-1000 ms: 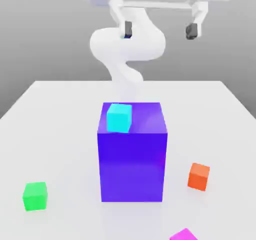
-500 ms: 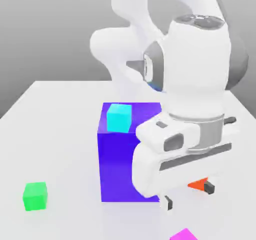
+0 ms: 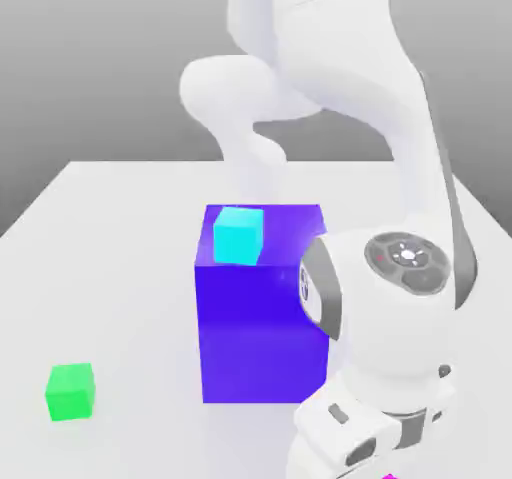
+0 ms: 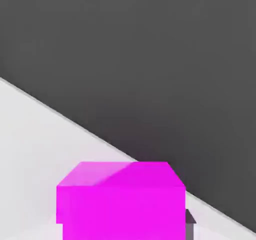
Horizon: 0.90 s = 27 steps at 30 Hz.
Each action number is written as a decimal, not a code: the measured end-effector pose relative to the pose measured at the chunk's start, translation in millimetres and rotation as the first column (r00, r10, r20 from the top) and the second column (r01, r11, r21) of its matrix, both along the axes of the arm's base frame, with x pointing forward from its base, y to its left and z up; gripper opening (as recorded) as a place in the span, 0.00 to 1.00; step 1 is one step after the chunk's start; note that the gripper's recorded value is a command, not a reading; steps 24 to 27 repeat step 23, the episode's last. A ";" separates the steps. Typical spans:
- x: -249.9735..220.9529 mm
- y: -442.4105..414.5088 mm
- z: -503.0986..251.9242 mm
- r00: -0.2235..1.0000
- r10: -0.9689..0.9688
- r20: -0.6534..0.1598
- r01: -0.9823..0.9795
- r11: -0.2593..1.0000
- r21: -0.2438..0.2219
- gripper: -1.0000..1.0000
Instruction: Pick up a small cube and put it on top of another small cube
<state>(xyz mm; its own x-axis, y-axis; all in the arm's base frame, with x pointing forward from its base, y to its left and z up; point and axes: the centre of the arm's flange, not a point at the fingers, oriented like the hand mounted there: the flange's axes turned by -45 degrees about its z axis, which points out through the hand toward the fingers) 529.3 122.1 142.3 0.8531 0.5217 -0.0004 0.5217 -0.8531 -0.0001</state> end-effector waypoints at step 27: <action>-144.7 -364.5 42.4 0.662 -0.749 0.000 0.749 0.662 0.001 1.00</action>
